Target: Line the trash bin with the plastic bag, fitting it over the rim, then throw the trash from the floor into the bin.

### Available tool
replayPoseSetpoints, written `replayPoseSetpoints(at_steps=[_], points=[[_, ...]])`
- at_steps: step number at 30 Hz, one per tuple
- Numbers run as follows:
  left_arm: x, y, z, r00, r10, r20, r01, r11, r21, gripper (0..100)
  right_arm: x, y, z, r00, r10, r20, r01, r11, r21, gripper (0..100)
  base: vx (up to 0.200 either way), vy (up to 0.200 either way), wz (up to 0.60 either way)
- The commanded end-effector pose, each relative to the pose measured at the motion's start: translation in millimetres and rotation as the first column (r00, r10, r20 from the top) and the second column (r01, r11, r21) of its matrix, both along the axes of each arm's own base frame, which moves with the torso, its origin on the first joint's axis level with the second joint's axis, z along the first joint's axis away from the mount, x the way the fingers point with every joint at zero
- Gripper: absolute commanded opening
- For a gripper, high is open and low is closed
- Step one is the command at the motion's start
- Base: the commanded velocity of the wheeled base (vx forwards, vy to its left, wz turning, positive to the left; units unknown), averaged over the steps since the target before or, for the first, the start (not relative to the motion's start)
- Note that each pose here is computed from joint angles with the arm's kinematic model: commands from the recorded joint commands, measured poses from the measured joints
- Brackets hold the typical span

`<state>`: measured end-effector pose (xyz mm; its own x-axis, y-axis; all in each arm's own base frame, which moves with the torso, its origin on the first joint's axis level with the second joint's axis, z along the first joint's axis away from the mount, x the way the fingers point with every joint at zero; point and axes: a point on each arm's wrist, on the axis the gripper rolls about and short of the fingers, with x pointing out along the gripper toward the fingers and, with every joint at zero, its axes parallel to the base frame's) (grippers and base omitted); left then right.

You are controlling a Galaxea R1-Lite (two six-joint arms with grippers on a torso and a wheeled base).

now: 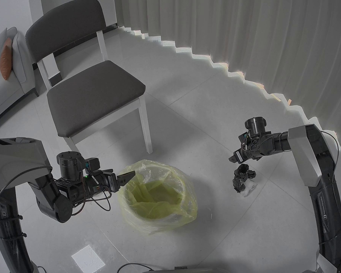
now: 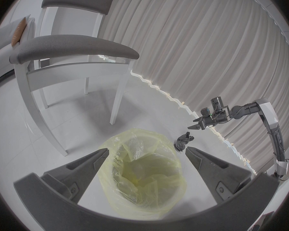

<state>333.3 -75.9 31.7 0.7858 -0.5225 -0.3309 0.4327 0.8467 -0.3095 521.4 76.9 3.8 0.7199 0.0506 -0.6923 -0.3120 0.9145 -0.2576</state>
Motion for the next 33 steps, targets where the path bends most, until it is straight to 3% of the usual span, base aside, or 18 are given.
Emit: replayPoseSetpoints(at_steps=[1,12,33], points=[[-3.2,0.5,-3.2,1.000,0.001,-0.011,-0.001,1.000,-0.001,100,2.3,-15.3,-22.8,0.999,-0.020,-0.035,0.020,1.000,-0.017,100,0.000,0.000,0.00],[-6.4,1.2,-6.3,1.000,0.001,-0.010,-0.001,1.000,-0.003,100,5.6,-28.7,-38.7,0.999,-0.043,-0.033,0.043,0.999,-0.013,100,0.000,0.000,0.00],[-4.6,-1.3,-10.6,1.000,-0.004,-0.012,0.004,1.000,0.000,100,-12.0,-42.6,-148.8,0.970,-0.060,-0.236,0.055,0.998,-0.028,100,0.000,0.000,0.00]])
